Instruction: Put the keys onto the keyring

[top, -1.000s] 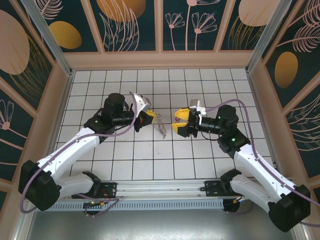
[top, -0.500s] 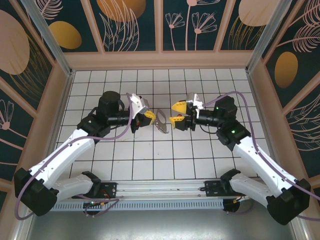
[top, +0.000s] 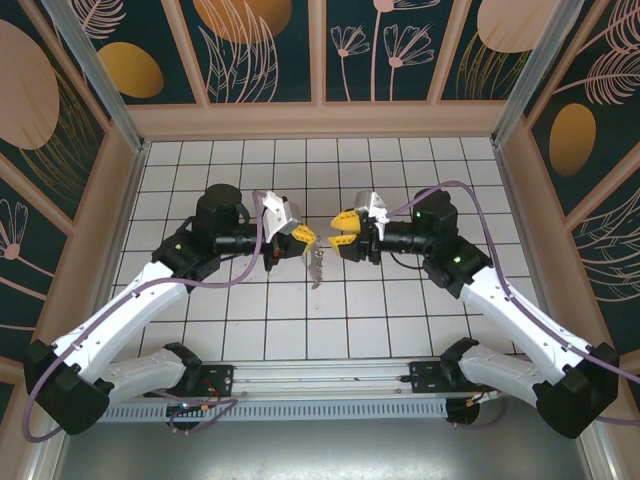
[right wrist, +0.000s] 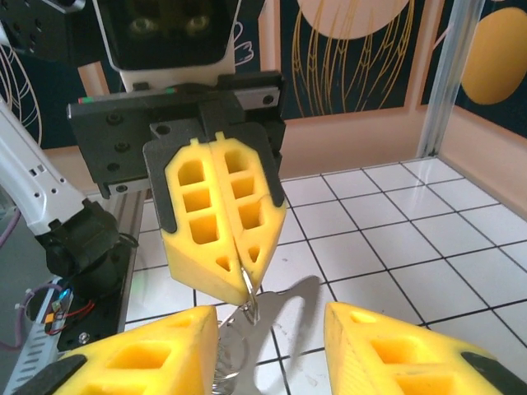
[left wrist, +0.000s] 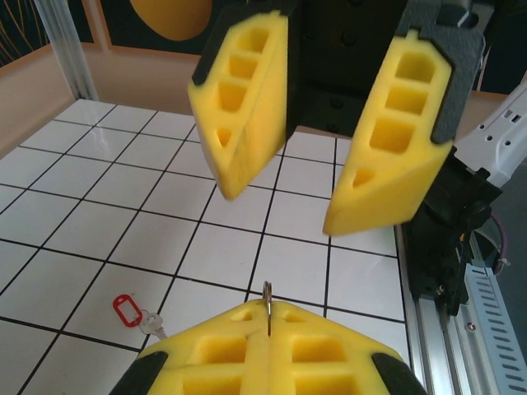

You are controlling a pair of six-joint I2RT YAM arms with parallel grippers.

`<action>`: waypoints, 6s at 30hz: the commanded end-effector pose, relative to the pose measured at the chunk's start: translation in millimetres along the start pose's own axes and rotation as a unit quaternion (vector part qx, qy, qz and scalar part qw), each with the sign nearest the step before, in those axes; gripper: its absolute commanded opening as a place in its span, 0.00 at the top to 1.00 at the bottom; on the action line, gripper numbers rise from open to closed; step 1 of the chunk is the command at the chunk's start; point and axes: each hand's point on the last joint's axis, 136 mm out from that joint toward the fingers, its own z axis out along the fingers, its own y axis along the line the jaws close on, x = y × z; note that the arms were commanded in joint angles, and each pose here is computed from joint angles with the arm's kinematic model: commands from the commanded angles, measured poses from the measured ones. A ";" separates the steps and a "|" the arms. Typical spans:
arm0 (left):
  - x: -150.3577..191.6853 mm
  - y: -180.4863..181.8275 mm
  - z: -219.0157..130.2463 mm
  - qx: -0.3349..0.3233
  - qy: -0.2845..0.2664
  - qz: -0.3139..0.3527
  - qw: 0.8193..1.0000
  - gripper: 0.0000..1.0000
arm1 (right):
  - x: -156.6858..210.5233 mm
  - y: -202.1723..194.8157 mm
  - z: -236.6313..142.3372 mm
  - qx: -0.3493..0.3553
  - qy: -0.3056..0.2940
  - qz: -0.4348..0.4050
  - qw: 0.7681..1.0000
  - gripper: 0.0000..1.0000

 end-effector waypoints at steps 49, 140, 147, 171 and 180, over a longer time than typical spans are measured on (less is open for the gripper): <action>-7.6 -3.2 4.5 0.008 -0.021 0.013 1.000 0.68 | -7.7 8.1 11.0 0.009 -0.046 -0.035 0.998 1.00; 5.7 8.8 2.6 -0.011 0.079 0.064 0.995 1.00 | 6.7 6.2 7.6 0.042 -0.012 -0.055 0.998 0.71; 7.5 7.5 2.6 -0.007 0.084 0.065 0.994 1.00 | 9.9 2.7 13.5 0.044 -0.003 -0.054 0.998 0.72; 11.9 3.7 11.7 0.005 0.093 0.062 0.994 1.00 | 18.4 1.7 23.6 0.037 0.011 -0.059 0.998 0.82; 10.0 3.4 9.9 0.001 0.090 0.065 0.994 1.00 | 25.3 0.2 22.2 0.046 0.027 -0.062 0.997 0.82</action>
